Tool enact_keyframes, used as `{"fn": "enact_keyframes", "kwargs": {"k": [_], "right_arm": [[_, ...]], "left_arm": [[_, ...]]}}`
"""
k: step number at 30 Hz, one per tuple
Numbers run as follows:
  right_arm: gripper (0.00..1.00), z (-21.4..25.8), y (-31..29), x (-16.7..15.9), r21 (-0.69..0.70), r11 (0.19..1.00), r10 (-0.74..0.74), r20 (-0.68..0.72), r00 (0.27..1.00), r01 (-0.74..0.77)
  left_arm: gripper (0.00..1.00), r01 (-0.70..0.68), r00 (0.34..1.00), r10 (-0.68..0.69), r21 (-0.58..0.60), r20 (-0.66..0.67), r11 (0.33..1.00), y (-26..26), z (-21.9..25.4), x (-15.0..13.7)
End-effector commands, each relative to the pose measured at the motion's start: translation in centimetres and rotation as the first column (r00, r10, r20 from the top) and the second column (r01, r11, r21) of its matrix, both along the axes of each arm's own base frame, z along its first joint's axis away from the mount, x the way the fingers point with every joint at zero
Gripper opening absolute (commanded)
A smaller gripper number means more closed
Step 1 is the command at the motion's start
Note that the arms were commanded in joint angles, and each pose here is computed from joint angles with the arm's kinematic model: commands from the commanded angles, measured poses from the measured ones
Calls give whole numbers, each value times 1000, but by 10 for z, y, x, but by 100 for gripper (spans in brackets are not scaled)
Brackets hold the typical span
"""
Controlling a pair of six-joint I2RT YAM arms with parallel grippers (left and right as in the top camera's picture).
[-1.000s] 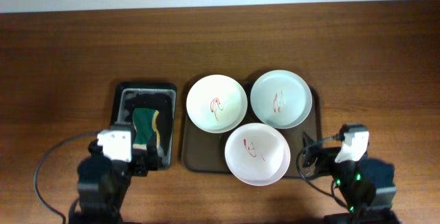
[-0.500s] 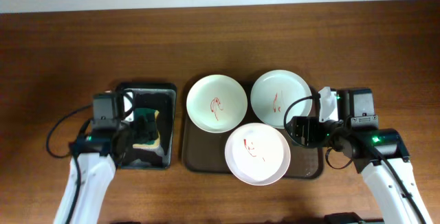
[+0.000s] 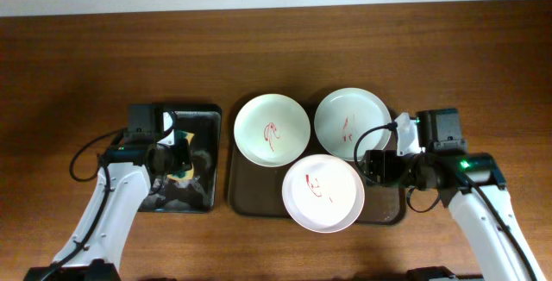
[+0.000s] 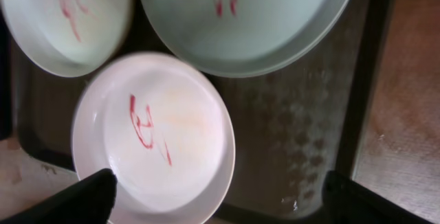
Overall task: Clean dirty plates on tray and stack at the side
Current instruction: 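Grasp the sponge with left gripper and the front plate's rim with right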
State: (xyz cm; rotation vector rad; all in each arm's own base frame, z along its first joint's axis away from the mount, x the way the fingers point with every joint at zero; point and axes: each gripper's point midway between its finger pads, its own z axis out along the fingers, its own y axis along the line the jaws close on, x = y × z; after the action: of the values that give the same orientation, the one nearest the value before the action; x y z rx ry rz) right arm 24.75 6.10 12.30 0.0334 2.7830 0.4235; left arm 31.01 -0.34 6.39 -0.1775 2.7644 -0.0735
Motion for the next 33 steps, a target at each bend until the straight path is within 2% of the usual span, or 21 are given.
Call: {"fn": "enact_keyframes", "kwargs": {"k": [1, 3, 6, 10, 13, 14, 15, 17, 21, 24, 27, 28, 30, 31, 33], "right_arm": [[78, -19, 2, 1, 3, 1000, 3, -96, 995, -3], [61, -43, 2, 0, -4, 1000, 5, -194, 981, -6], [44, -73, 2, -2, -10, 1000, 10, -302, 953, -14], [43, -101, 3, -11, -7, 999, 28, -410, 912, -34], [43, -105, 8, -12, 19, 999, 37, -427, 904, -32], [39, -104, 11, -11, 39, 999, 44, -423, 905, -30], [29, -104, 11, -11, 41, 999, 44, -423, 905, -30], [18, -103, 11, -12, 41, 999, 44, -426, 904, -29], [18, -104, 11, -18, 44, 999, 45, -444, 895, -28], [15, -104, 20, -22, 93, 995, 63, -451, 890, -23], [6, -104, 40, -15, 122, 988, 134, -400, 906, -92], [4, -104, 49, -11, 116, 985, 163, -370, 915, -128], [4, -105, 51, -3, 117, 987, 146, -345, 927, -112], [4, -105, 51, 0, 118, 987, 145, -336, 931, -111], [4, -104, 51, 0, 118, 987, 144, -335, 931, -110]], "left_arm": [[0, 20, 1000, -19, -54, 14, 998, -9, 9, 1], [0, 43, 999, -42, -73, 11, 996, -17, 7, 0], [0, 78, 997, -80, -73, -15, 994, -29, 0, -2], [0, 83, 986, -95, -94, -134, 992, -49, -33, -12], [0, 125, 977, -145, -125, -157, 984, -69, -41, -17], [0, 141, 976, -159, -125, -149, 982, -74, -40, -16], [0, 142, 976, -160, -125, -146, 982, -74, -40, -15], [0, 147, 976, -168, -149, -140, 978, -78, -37, -14], [0, 139, 986, -146, -93, -75, 986, -69, -8, -2], [0, 157, 988, -154, -115, 33, 981, -74, 32, 5], [0, 289, 956, -255, -325, 145, 900, -120, 66, 0], [0, 402, 914, -342, -376, 218, 835, -155, 78, -1], [0, 486, 871, -401, -390, 283, 782, -199, 87, -5], [0, 495, 867, -410, -408, 281, 767, -215, 87, -9], [0, 375, 927, -338, -451, 162, 810, -243, 62, -21]]}}
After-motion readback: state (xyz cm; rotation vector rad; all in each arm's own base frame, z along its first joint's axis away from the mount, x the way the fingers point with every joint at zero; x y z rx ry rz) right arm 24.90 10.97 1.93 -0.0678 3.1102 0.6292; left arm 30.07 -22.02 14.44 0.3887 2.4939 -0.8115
